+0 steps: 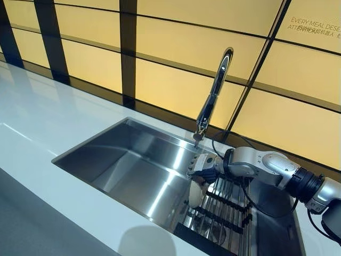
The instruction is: Take plates into dishwasher
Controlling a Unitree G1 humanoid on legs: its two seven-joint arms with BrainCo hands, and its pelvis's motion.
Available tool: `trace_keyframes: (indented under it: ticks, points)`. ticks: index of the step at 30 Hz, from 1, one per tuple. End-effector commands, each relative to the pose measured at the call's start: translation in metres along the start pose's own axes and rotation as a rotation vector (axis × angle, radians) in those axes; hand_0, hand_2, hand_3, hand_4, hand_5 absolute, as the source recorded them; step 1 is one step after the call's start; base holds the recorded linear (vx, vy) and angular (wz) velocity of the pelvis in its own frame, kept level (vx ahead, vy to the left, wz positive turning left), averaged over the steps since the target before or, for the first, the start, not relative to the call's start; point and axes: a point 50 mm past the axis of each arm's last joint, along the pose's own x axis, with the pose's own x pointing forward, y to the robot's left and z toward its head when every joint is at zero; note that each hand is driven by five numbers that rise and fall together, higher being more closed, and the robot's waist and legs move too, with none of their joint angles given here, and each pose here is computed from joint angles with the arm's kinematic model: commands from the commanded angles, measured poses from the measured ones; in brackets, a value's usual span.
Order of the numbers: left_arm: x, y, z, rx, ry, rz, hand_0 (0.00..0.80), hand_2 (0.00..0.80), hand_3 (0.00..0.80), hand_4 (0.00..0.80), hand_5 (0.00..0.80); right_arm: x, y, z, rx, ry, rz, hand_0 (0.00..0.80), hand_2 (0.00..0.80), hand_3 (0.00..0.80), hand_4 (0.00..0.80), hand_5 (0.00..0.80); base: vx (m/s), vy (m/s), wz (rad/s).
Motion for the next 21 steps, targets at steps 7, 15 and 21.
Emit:
trace_keyframes:
  ticks: [7, 15, 21]
  points:
    - [0.0037, 0.0108, 0.0184, 0.054, -0.052, 0.017, 0.0, 0.0, 0.0, 0.0, 0.0, -0.0117, -0.013, -0.0118, -0.031, 0.051, -0.072, 0.8, 0.8, 0.8, 0.8, 0.8, 0.0, 0.0, 0.0]
    - [0.004, 0.0103, 0.0196, 0.051, -0.057, 0.017, 0.0, 0.0, 0.0, 0.0, 0.0, -0.0126, -0.0088, -0.0131, -0.027, 0.062, -0.07, 0.8, 0.8, 0.8, 0.8, 0.8, 0.0, 0.0, 0.0]
    - [0.004, 0.0099, 0.0206, 0.053, -0.06, 0.016, 0.0, 0.0, 0.0, 0.0, 0.0, -0.016, -0.0076, -0.0169, -0.019, 0.077, -0.052, 0.8, 0.8, 0.8, 0.8, 0.8, 0.0, 0.0, 0.0]
